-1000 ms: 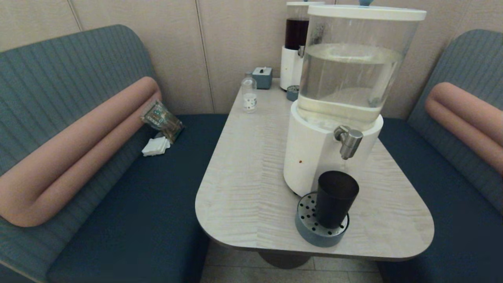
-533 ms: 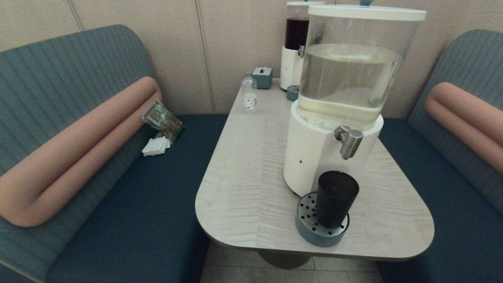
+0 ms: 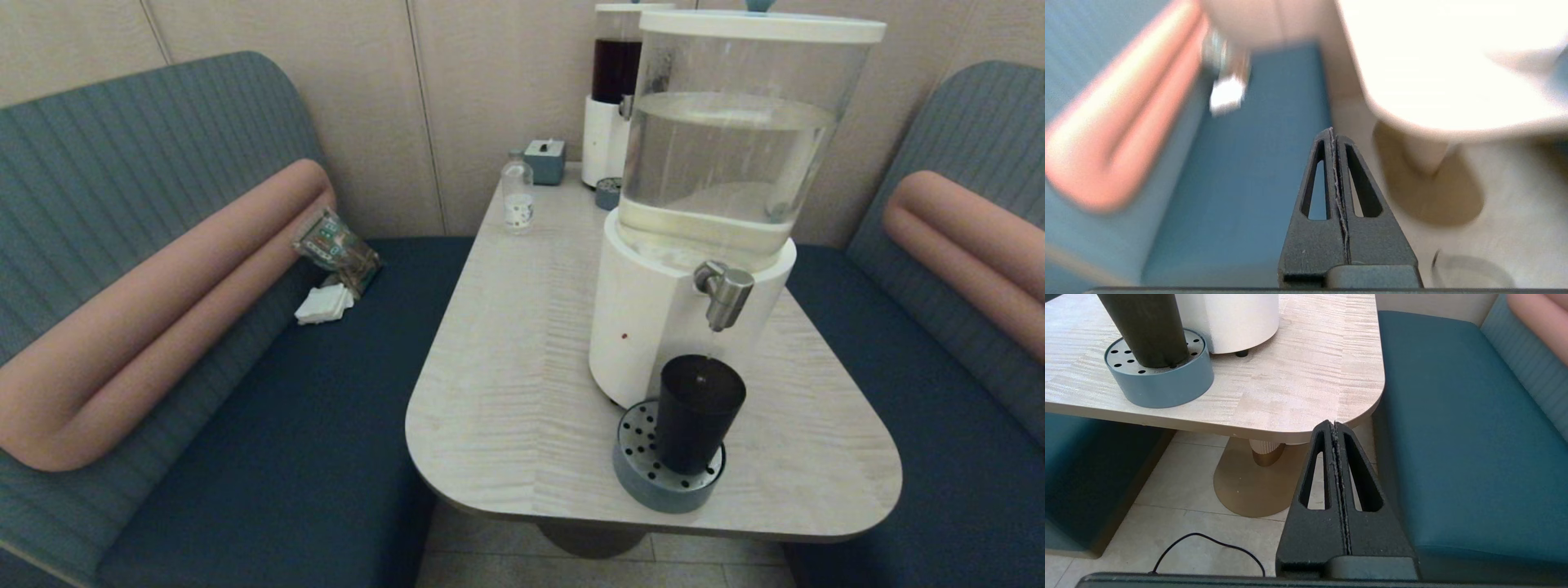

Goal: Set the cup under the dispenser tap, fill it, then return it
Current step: Turn off the faucet

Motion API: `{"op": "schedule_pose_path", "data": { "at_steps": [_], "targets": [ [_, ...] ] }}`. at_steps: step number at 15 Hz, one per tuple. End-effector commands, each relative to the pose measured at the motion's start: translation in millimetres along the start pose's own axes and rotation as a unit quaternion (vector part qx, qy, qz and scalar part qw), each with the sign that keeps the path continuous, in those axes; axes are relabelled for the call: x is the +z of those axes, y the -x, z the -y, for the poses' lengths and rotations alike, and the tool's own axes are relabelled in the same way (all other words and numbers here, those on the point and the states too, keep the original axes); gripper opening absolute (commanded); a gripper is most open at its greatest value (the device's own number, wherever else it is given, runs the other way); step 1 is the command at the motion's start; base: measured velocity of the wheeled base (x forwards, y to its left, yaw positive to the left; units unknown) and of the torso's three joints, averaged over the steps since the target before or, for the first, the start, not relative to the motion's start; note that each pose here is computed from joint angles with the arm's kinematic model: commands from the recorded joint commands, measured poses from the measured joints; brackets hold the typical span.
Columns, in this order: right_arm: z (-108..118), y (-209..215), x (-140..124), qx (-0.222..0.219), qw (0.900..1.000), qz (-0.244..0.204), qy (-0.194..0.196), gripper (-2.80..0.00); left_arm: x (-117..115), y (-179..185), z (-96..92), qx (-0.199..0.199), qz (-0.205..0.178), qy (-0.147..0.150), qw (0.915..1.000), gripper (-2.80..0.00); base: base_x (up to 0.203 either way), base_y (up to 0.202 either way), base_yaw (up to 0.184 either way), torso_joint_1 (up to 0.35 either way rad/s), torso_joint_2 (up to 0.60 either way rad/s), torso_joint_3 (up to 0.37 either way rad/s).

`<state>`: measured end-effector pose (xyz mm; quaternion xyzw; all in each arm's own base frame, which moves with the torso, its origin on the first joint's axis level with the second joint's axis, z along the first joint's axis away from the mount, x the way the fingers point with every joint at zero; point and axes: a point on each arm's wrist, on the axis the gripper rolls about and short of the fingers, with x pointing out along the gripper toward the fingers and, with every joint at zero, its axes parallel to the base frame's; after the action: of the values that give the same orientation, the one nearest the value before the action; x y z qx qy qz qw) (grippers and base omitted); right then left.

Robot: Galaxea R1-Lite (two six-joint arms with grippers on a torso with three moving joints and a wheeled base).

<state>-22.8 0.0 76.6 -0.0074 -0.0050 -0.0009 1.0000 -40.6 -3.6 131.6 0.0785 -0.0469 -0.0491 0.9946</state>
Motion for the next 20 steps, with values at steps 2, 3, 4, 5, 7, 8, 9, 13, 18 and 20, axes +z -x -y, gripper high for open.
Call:
{"op": "schedule_pose_path", "data": {
  "at_steps": [2, 3, 4, 5, 7, 8, 9, 13, 18, 20],
  "targets": [
    [0.0, -0.3, -0.3, 0.000, 1.000, -0.002, 0.000, -2.80, 103.6, -4.3, -15.4, -0.023, 0.063, 0.035, 0.9971, -2.80, 0.000, 0.000, 0.000, 0.000, 0.00, 0.000],
    [0.0, -0.3, -0.3, 0.000, 1.000, -0.002, 0.000, -2.80, 139.5, -13.5, -21.2, -0.045, 0.078, 0.065, 0.9938, -2.80, 0.000, 0.000, 0.000, 0.000, 0.00, 0.000],
    [0.0, -0.3, -0.3, 0.000, 1.000, -0.002, 0.001, -2.80, 174.5, -26.9, -27.4, -0.067, 0.089, 0.105, 0.9882, -2.80, 0.000, 0.000, 0.000, 0.000, 0.00, 0.000],
    [0.0, -0.3, -0.3, 0.000, 1.000, -0.002, 0.000, -2.80, 204.4, -47.4, -33.7, -0.088, 0.089, 0.157, 0.9797, -2.80, 0.000, 0.000, 0.000, 0.000, 0.00, 0.000],
    [0.0, -0.3, -0.3, 0.000, 1.000, -0.002, 0.000, -2.80, 233.6, -105.1, -43.8, -0.117, 0.050, 0.248, 0.9605, -2.80, 0.000, 0.000, 0.000, 0.000, 0.00, 0.000],
    [0.0, -0.3, -0.3, 0.000, 1.000, -0.002, 0.000, -2.80, 234.5, -137.3, -46.6, -0.135, 0.020, 0.273, 0.9522, -2.80, 0.000, 0.000, 0.000, 0.000, 0.00, 0.000],
    [0.0, -0.3, -0.3, 0.000, 1.000, -0.002, 0.000, -2.80, 229.0, -166.7, -47.7, -0.165, -0.014, 0.284, 0.9444, -2.80, 0.000, 0.000, 0.000, 0.000, 0.00, 0.000],
    [0.0, -0.3, -0.3, 0.000, 1.000, -0.002, 0.000, -2.80, 188.5, -239.2, -42.0, -0.317, -0.126, 0.272, 0.8999, -2.80, 0.000, 0.000, 0.000, 0.000, 0.00, 0.000],
    [0.0, -0.3, -0.3, 0.000, 1.000, -0.002, 0.000, -2.80, 160.4, -265.3, -8.4, -0.400, -0.193, 0.369, 0.8167, -2.80, 0.000, 0.000, 0.000, 0.000, 0.00, 0.000],
    [0.0, -0.3, -0.3, 0.000, 1.000, -0.002, 0.000, -2.80, 153.9, -276.5, 7.6, -0.435, -0.162, 0.389, 0.7960, -2.80, 0.000, 0.000, 0.000, 0.000, 0.00, 0.000]
  ]
}}
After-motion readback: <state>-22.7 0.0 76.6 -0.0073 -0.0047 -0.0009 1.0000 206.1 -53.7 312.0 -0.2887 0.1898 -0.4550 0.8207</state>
